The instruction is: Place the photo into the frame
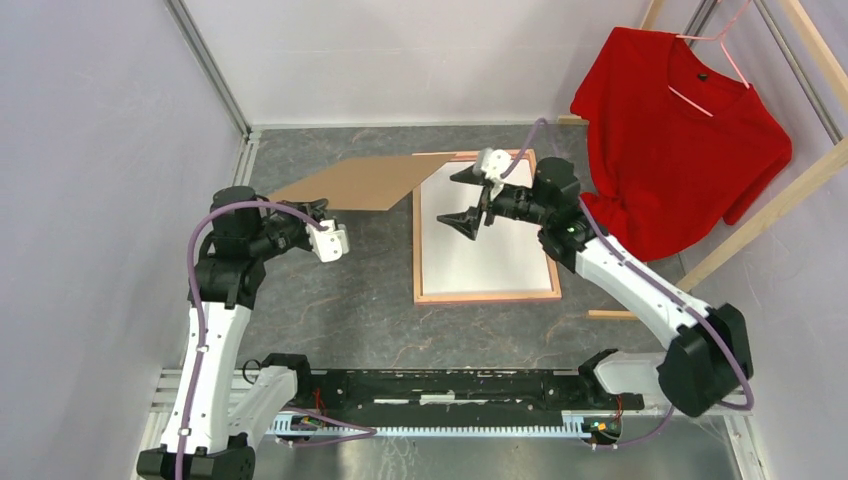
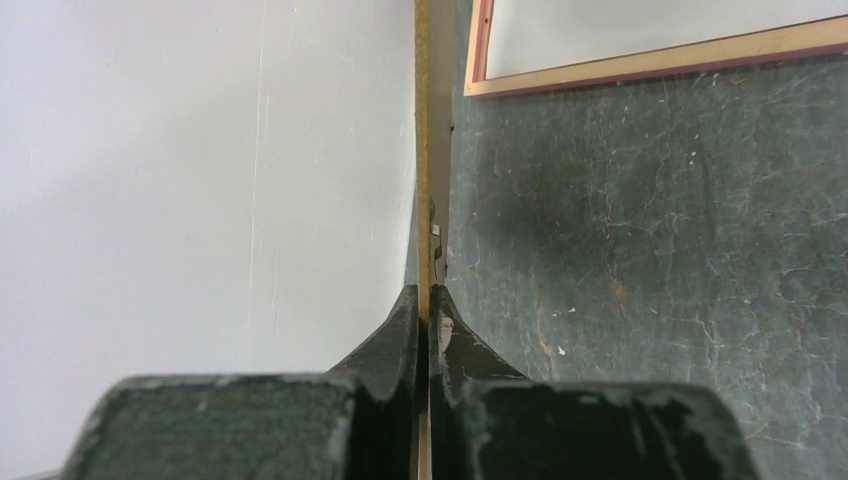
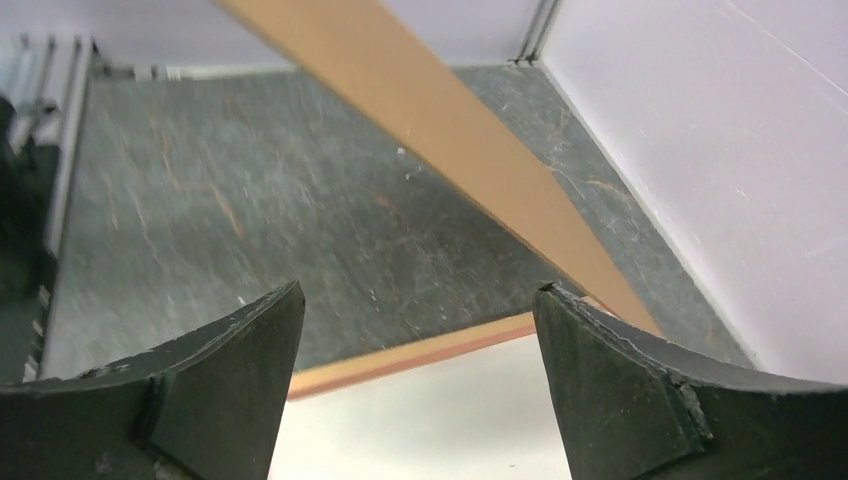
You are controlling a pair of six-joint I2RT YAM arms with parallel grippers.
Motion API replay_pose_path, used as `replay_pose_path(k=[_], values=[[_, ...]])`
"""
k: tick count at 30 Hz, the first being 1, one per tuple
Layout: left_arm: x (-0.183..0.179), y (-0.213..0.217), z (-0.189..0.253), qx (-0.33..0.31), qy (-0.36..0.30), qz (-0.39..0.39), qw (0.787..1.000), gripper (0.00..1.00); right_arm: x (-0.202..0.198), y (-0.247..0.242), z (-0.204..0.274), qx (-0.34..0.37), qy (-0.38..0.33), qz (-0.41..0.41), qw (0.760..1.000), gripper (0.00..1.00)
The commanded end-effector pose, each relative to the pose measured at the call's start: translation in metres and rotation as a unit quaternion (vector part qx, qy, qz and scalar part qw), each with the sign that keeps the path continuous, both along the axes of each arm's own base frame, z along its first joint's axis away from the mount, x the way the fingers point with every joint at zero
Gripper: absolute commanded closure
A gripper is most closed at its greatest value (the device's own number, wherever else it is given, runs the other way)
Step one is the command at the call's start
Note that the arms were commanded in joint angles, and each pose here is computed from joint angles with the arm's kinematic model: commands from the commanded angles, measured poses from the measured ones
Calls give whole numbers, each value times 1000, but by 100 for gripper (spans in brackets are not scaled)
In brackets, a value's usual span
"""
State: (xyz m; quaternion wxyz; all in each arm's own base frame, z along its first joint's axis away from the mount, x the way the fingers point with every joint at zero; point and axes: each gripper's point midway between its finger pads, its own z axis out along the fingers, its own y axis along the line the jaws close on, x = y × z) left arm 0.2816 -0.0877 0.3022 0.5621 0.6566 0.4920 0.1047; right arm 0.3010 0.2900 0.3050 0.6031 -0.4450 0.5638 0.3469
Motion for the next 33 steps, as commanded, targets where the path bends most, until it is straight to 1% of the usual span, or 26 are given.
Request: replay_pose_path(k=[1, 3, 5, 8, 11, 16, 18, 20, 22, 23, 25, 26, 27, 28, 29, 30, 31, 32, 33], values=[[-16, -11, 42, -5, -43, -41, 998, 98, 7, 18, -17, -62, -130, 81, 986, 10], [-22, -12, 40, 6, -38, -50, 998, 98, 12, 28, -15, -68, -143, 94, 983, 11], [-25, -12, 37, 14, -33, -56, 998, 98, 16, 36, -13, -74, -170, 95, 978, 11], [-28, -13, 37, 15, -34, -58, 998, 98, 19, 48, -13, -86, -200, 96, 971, 13], [-30, -12, 34, 25, -33, -62, 997, 98, 23, 59, -16, -94, -207, 97, 969, 16], [-30, -13, 33, 28, -31, -65, 997, 98, 17, 81, -28, -106, -213, 122, 964, 23], [-30, -12, 33, 30, -33, -66, 997, 98, 18, 88, -37, -117, -210, 128, 962, 29], [-29, -12, 31, 34, -33, -66, 997, 98, 22, 91, -43, -123, -203, 128, 963, 39], [-29, -12, 32, 33, -34, -66, 997, 98, 25, 92, -47, -127, -200, 126, 963, 48], [-29, -12, 32, 33, -34, -66, 997, 98, 27, 92, -48, -129, -201, 120, 964, 54], [-29, -12, 32, 33, -34, -67, 997, 98, 32, 90, -46, -130, -209, 107, 963, 71], [-28, -12, 31, 33, -33, -66, 997, 98, 34, 90, -44, -130, -212, 101, 963, 84], [-28, -12, 31, 32, -32, -67, 997, 98, 36, 89, -40, -128, -217, 96, 963, 95], [-26, -12, 32, 28, -33, -64, 997, 98, 37, 89, -36, -123, -216, 86, 965, 100], [-24, -13, 36, 16, -36, -58, 998, 93, 38, 89, -30, -113, -219, 78, 966, 100], [-20, -13, 42, -2, -43, -47, 998, 82, 39, 88, -22, -100, -224, 68, 967, 100], [-16, -12, 48, -21, -50, -36, 998, 59, 39, 86, -13, -86, -230, 57, 968, 100], [-9, -11, 62, -45, -73, -22, 996, 24, 38, 84, -1, -63, -237, 46, 968, 100], [-4, -11, 70, -69, -82, -11, 994, 4, 38, 82, 10, -43, -237, 32, 970, 100]])
